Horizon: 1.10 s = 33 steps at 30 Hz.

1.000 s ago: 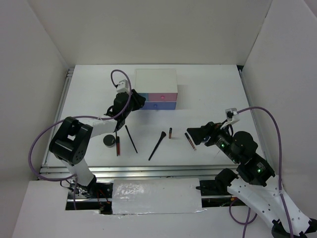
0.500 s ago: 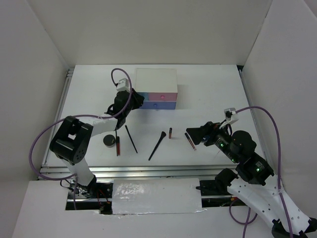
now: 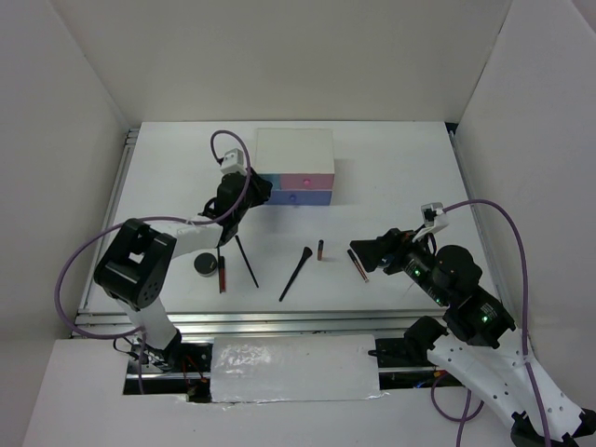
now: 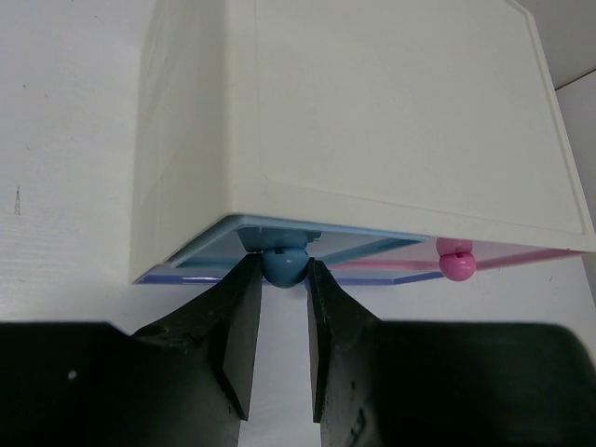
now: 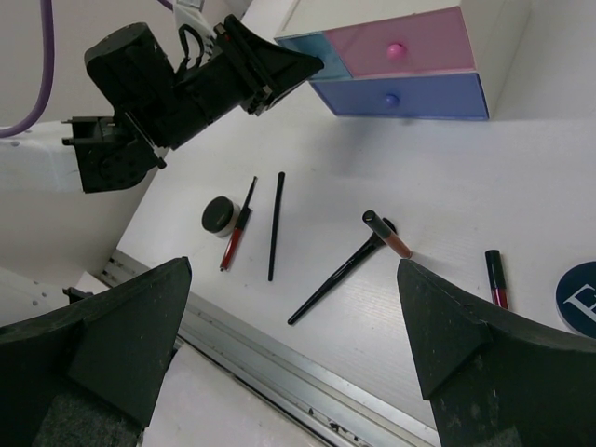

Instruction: Organize the makeup

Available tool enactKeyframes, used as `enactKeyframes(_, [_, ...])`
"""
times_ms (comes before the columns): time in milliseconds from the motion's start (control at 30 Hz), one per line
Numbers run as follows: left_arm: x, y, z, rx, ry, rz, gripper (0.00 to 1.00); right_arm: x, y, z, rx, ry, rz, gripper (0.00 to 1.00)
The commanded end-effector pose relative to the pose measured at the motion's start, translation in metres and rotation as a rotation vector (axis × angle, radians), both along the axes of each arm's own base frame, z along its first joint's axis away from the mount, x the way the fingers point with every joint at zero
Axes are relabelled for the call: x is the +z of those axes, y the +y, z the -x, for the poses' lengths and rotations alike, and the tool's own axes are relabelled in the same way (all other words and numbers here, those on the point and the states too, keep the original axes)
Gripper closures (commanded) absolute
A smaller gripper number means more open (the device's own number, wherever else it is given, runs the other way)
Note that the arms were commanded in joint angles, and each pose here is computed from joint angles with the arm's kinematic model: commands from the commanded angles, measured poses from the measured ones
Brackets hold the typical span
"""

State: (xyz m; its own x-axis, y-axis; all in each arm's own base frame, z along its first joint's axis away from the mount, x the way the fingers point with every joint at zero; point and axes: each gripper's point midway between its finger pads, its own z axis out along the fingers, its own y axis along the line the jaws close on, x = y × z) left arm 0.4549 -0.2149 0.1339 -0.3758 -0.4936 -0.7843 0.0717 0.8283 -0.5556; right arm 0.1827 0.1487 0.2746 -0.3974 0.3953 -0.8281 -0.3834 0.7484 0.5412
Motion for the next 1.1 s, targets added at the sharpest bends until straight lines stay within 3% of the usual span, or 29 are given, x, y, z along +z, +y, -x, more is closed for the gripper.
enactKeyframes(0, [0.029, -0.009, 0.008, -0.019, -0.082, 0.051, 0.99, 0.008, 0.003, -0.001, 0.014, -0.04, -0.016, 0.0])
enactKeyframes(1067, [0.018, -0.011, 0.077, -0.017, -0.019, 0.094, 1.0, 0.012, 0.008, 0.007, 0.057, -0.04, -0.051, 0.0])
